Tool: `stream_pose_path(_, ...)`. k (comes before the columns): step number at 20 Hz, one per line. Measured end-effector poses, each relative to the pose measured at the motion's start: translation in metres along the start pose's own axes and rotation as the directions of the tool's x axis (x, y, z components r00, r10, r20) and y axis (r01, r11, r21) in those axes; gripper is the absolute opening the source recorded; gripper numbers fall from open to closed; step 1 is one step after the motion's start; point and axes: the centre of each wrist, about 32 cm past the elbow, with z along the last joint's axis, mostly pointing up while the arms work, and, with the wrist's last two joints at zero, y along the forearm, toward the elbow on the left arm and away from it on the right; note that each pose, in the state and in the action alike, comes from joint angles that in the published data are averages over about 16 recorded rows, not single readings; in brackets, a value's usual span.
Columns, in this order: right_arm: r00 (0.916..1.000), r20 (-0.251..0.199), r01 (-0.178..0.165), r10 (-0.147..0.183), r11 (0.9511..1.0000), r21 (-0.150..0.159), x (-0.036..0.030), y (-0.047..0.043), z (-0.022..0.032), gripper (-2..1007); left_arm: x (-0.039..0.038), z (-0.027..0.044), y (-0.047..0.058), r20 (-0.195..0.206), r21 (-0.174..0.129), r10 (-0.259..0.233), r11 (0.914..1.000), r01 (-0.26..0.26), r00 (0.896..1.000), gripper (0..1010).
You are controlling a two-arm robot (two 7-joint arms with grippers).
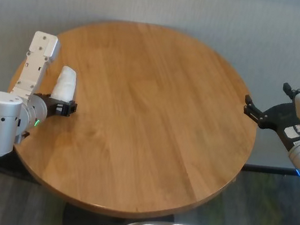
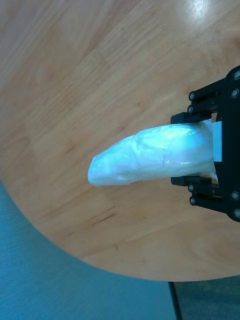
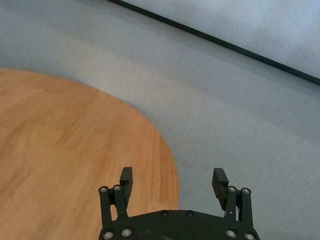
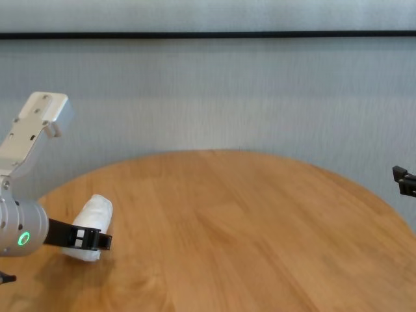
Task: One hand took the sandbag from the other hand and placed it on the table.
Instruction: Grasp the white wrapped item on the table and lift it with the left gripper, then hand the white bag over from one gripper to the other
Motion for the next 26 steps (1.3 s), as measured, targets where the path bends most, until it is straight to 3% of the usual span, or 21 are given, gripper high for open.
stream_pose_path(8,1.0,0.0,0.0,0.0,1.0,0.0,0.0,0.0,0.0,1003,-0.0001,0.0,0.0001,0.0,0.0,0.0,1.0,0.0,1.0,600)
stream_pose_path(26,1.0,0.0,0.0,0.0,1.0,0.0,0.0,0.0,0.0,1003,-0.0001,0.0001,0.0002,0.001,0.001,0.0,1.0,0.0,1.0,580)
